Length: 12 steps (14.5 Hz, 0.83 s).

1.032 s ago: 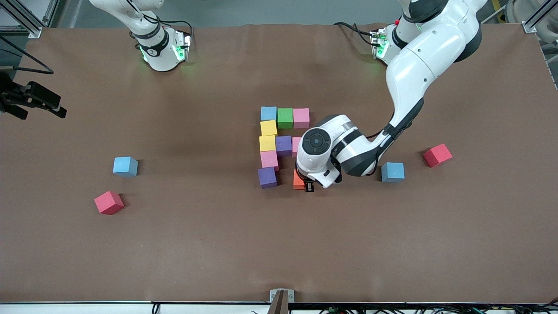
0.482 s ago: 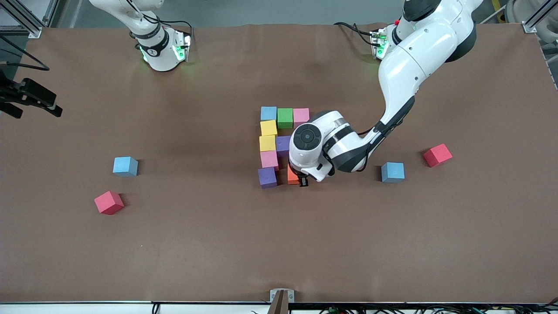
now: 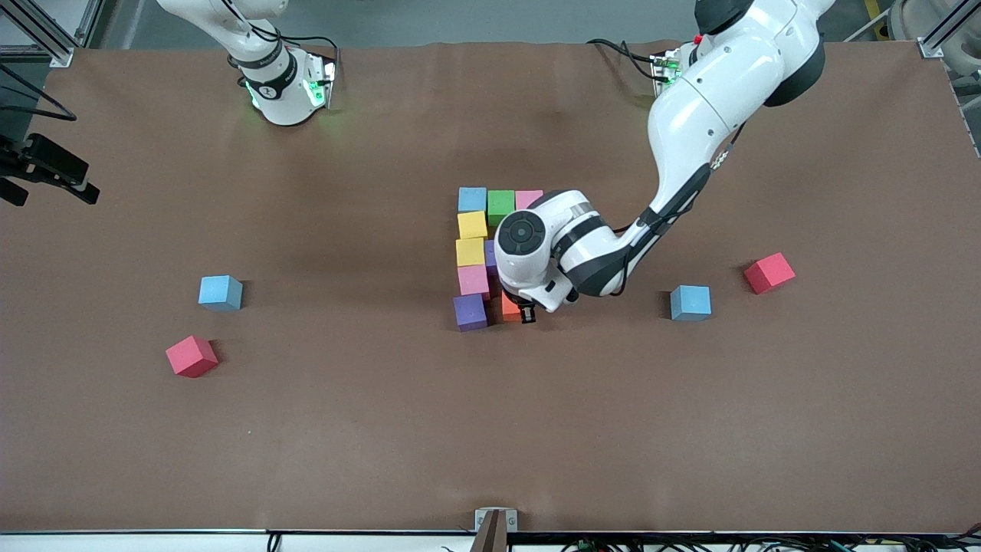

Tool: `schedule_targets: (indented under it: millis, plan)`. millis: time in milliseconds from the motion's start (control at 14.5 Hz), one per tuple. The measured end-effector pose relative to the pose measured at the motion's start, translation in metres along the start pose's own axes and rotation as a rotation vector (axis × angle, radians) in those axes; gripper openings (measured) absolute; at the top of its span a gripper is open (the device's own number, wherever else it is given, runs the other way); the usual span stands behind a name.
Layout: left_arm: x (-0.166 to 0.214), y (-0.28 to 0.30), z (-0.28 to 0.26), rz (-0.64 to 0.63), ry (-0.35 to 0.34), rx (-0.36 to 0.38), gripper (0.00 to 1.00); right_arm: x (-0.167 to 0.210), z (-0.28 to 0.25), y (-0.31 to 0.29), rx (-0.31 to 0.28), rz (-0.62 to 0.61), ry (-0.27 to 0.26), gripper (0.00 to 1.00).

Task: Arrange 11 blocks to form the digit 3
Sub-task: 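Lower the orange cube beside the purple cube with the left gripper and release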

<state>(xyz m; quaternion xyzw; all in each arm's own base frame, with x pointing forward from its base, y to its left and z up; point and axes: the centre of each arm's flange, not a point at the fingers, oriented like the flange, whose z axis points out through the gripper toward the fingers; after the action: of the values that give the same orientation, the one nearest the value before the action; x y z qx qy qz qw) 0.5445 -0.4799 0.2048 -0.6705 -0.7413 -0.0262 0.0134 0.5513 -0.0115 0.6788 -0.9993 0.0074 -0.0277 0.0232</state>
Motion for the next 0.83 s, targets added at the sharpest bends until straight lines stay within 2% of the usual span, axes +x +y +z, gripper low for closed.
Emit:
schedule_targets:
  millis: [550, 826]
  plan:
    - [-0.011, 0.000, -0.001, 0.005, -0.057, -0.036, 0.59, 0.000, 0.000, 0.001, -0.002, 0.001, 0.002, 1.00]
    - [-0.014, -0.001, -0.001, 0.003, -0.064, -0.035, 0.59, 0.000, 0.000, 0.001, -0.002, 0.001, 0.002, 1.00]
